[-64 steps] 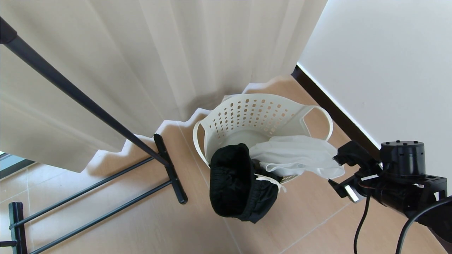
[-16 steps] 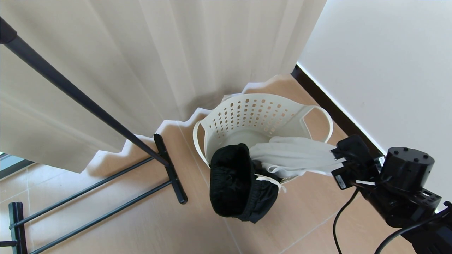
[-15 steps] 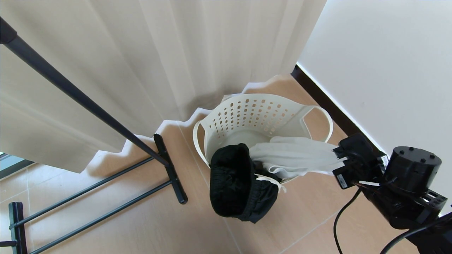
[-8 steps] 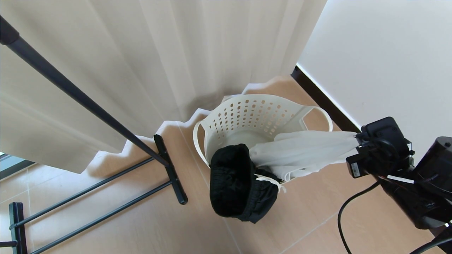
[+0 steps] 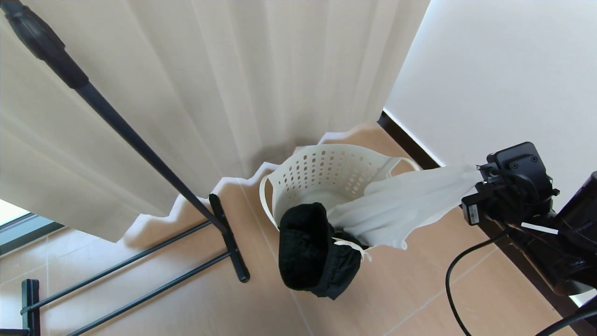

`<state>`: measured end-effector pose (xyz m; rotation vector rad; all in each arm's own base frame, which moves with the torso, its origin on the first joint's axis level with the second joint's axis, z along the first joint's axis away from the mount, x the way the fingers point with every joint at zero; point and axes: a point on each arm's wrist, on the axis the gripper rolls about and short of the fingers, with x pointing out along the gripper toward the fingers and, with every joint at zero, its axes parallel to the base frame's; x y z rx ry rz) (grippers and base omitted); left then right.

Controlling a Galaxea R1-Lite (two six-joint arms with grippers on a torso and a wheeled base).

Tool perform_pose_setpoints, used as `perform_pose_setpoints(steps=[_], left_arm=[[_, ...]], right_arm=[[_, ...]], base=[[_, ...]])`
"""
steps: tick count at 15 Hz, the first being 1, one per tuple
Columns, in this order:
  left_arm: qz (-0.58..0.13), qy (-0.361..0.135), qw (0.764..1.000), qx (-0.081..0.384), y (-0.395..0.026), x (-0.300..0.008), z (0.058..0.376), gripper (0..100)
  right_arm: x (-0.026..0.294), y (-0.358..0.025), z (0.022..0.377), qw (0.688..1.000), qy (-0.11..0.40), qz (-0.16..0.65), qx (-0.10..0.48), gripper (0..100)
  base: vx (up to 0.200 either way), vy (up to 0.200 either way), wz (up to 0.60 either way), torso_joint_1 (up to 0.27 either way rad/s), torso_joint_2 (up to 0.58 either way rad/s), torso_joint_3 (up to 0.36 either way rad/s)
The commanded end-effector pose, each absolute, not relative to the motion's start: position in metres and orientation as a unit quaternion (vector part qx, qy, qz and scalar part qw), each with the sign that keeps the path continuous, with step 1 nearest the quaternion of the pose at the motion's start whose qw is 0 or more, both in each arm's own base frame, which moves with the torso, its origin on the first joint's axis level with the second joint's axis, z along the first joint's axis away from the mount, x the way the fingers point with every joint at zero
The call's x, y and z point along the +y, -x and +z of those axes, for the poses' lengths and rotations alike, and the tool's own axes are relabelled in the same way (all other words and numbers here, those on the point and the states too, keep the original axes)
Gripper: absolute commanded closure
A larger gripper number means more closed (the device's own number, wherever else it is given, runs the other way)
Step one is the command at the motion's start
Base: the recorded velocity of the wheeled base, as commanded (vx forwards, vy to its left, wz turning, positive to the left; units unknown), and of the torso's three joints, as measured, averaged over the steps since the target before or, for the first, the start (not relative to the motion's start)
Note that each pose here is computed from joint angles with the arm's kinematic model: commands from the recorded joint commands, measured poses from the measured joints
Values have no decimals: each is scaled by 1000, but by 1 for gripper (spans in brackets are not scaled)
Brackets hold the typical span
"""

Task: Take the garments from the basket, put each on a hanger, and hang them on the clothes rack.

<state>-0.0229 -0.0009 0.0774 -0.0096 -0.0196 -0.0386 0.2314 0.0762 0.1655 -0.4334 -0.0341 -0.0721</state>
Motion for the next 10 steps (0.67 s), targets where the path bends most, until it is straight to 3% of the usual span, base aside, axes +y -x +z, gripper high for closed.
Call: perform_pose_setpoints(steps=[1, 10], left_arm=[[-19, 5, 1000, -10, 23, -1, 78, 0], [-19, 6, 1000, -10, 23, -1, 78, 0]], right_arm=[[76, -231, 165, 976, 215, -35, -17, 100], [76, -230, 164, 976, 217, -33, -14, 100]], base=[[0, 0, 0, 12, -354, -149], [0, 0, 0, 85, -452, -159]])
